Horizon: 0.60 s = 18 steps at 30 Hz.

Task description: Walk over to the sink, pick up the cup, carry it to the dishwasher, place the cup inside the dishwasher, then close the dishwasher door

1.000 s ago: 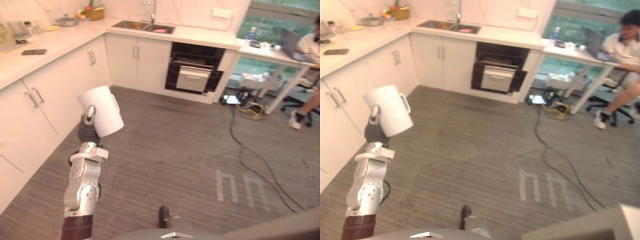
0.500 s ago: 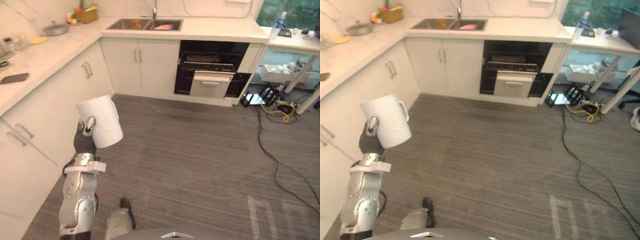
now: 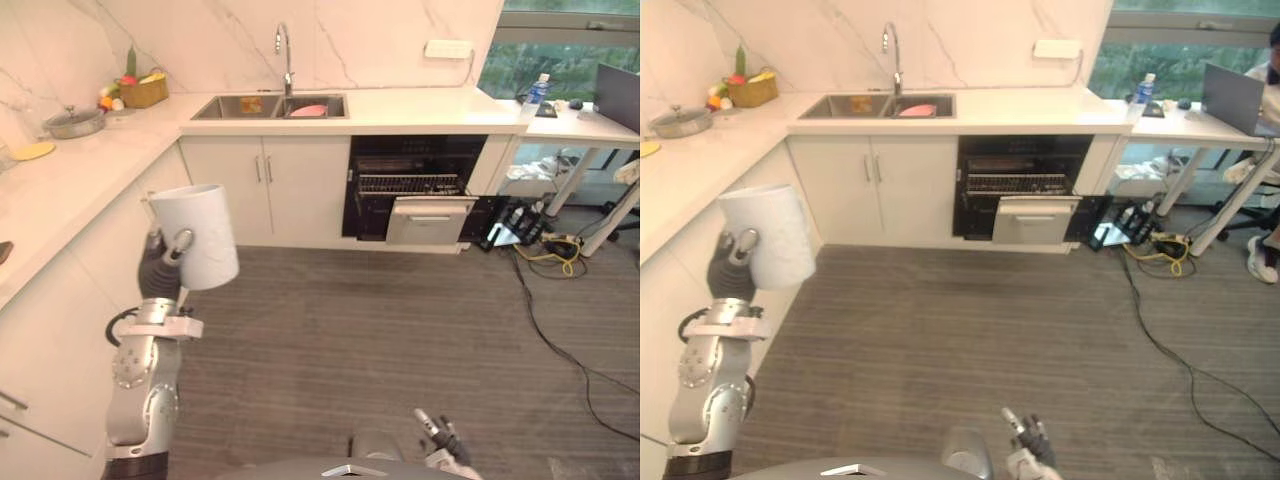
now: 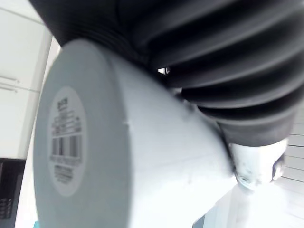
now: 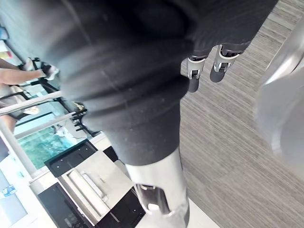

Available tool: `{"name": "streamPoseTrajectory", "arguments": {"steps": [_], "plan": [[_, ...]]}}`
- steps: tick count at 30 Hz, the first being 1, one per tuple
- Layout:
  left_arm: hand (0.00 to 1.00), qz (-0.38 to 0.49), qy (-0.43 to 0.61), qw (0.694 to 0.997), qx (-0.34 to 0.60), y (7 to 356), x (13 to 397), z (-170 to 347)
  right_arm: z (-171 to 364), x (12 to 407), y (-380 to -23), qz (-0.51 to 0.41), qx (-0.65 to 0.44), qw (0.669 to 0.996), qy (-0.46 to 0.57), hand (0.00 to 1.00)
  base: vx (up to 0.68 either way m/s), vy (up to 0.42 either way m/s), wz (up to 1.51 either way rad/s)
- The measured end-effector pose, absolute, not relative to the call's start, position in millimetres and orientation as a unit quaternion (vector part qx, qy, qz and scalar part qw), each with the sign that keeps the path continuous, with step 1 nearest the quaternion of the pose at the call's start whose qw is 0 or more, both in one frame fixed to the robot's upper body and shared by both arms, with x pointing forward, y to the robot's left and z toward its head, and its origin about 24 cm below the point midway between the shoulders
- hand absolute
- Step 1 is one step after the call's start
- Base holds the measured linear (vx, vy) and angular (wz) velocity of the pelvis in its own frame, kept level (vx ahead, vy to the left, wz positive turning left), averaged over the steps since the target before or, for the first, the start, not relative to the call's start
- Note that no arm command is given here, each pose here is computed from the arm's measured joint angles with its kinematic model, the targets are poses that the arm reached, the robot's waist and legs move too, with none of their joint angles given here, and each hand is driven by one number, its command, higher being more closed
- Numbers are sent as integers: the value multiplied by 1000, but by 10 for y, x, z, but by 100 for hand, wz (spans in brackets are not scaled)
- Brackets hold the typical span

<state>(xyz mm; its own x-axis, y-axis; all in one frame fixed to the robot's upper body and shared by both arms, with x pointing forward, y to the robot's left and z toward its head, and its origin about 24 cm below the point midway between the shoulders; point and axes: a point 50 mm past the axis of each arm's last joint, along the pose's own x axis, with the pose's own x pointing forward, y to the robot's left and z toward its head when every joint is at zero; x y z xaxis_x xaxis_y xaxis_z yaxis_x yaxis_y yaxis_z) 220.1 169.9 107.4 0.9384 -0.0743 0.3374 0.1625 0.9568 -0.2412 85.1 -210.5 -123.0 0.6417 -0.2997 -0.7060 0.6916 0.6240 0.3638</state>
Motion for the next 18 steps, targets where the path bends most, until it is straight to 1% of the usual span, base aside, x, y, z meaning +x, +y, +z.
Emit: {"name": "streamPoseTrajectory", "arguments": {"steps": [2, 3, 5, 7, 10, 14, 18], "plan": [[100, -107, -189, 967, -135, 1502, 2110, 1201, -1069, 1005, -2164, -284, 315, 868, 257, 0, 522, -20, 7], [100, -112, -200, 964, -134, 1492, 2096, 1245, -1021, 1052, -2178, -281, 313, 875, 241, 0, 676, -31, -21], [100, -94, -205, 962, -151, 1487, 2093, 1252, -849, 1241, -2295, -261, 292, 899, 197, 0, 596, -25, -26], [100, -83, -208, 962, -156, 1503, 2098, 1263, -739, 1353, -2281, -237, 283, 912, 178, 0, 529, -128, -17], [100, -74, -205, 961, -167, 1493, 2089, 1245, -654, 1392, -2283, -234, 284, 915, 166, 0, 529, -147, -39], [100, -50, -188, 966, -170, 1560, 2021, 1151, -600, 1428, -2299, -225, 277, 921, 155, 0, 567, -37, -77], [100, -5, -215, 965, -152, 1727, 1886, 1171, -457, 1753, -2127, -154, 264, 943, 132, 0, 485, 76, -140]]}}
